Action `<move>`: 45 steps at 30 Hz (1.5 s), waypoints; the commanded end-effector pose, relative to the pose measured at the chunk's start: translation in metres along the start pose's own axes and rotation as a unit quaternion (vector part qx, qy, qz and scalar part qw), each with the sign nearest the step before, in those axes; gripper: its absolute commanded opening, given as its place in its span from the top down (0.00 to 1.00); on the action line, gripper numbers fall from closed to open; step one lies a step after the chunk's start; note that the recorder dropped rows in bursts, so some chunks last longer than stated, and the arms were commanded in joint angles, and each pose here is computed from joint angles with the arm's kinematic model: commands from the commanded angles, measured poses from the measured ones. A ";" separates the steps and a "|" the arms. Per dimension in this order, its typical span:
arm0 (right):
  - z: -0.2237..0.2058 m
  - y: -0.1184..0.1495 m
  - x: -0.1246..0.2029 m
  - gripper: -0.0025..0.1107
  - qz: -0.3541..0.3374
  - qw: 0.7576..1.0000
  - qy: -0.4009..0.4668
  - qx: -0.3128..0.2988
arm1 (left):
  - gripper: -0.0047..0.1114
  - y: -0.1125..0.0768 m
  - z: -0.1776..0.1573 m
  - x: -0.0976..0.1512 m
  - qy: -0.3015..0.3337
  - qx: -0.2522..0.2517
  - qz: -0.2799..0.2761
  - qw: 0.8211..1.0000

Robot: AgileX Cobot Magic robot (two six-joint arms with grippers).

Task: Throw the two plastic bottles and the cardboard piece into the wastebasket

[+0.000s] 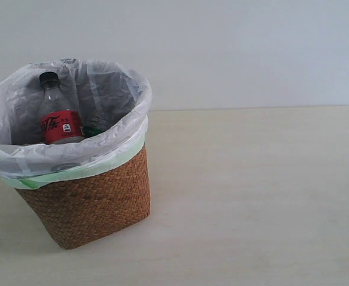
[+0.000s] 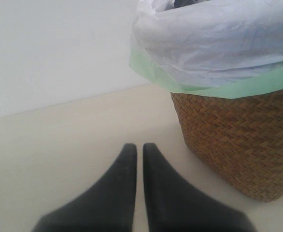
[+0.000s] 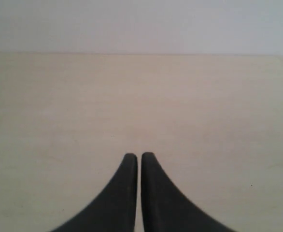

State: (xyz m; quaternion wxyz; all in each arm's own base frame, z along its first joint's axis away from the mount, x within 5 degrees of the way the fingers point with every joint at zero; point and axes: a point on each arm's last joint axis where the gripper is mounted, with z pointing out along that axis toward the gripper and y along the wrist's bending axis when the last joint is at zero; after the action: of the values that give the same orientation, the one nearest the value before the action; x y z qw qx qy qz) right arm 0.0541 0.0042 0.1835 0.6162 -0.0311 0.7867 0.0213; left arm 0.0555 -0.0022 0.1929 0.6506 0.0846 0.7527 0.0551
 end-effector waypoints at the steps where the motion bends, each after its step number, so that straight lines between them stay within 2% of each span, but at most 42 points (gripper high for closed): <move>1: 0.000 0.000 0.001 0.98 0.010 1.000 0.007 0.003 | 0.93 0.000 0.000 0.001 -0.001 -0.002 -0.009 1.000; 45: 0.000 0.000 0.002 0.98 0.010 1.000 0.010 0.003 | 0.93 0.000 0.000 0.001 -0.001 -0.002 -0.009 1.000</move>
State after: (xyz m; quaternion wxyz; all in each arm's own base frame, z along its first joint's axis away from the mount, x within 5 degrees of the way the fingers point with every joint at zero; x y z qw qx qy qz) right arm 0.0534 0.0042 0.1810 0.6043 -0.0228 0.7959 0.0278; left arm 0.0555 -0.0022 0.1929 0.6506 0.0846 0.7527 0.0551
